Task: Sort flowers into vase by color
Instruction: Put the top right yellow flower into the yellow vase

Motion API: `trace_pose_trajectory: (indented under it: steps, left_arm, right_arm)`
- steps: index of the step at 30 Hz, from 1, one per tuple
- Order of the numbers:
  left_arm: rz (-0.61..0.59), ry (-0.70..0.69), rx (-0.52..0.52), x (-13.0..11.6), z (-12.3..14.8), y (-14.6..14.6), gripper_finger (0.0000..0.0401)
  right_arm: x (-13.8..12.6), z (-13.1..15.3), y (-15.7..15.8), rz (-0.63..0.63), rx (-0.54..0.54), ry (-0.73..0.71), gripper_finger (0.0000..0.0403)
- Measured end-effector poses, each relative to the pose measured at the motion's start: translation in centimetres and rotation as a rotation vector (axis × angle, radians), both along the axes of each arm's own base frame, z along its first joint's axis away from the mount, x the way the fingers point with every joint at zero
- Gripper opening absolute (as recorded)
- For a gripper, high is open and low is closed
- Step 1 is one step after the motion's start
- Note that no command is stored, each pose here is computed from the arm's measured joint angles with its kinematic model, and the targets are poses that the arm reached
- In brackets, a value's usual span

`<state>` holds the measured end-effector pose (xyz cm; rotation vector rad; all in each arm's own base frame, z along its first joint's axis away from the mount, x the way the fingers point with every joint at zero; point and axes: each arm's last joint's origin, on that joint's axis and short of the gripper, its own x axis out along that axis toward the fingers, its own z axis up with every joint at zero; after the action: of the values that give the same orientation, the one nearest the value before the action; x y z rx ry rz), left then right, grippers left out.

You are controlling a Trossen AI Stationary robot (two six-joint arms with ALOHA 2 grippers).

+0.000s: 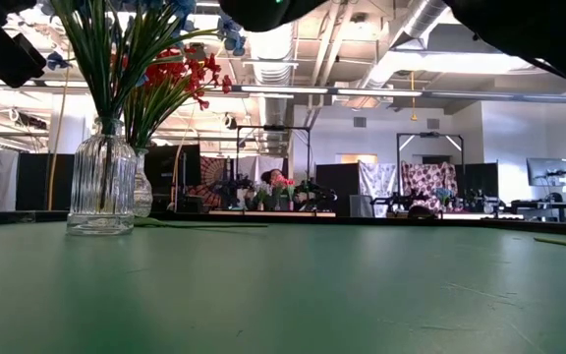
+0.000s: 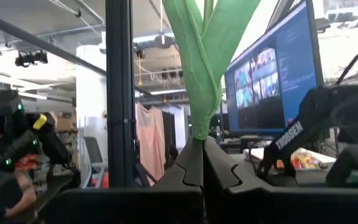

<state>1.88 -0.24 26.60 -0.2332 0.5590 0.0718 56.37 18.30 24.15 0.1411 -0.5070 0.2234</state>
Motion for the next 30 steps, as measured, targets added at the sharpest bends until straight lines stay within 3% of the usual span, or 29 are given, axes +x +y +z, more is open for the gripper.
trace_pose_trajectory:
  steps: [14,22,30]
  left_arm:
    - [-0.019,-0.008,-0.01,0.0,0.1,-0.1,0.0158]
    - [-0.006,-0.066,-0.045,-2.4,3.1,-1.2,0.0158]
    - [-0.216,-0.162,-0.218,-2.9,4.3,-2.3,0.0158]
  right_arm:
    - [0.5,-0.8,-0.7,0.001,-0.042,0.018,0.0016]
    - [0.7,-0.6,-1.4,-0.017,-0.068,0.04,0.0016]
    - [0.8,0.2,-2.4,-0.036,-0.089,0.03,0.0016]
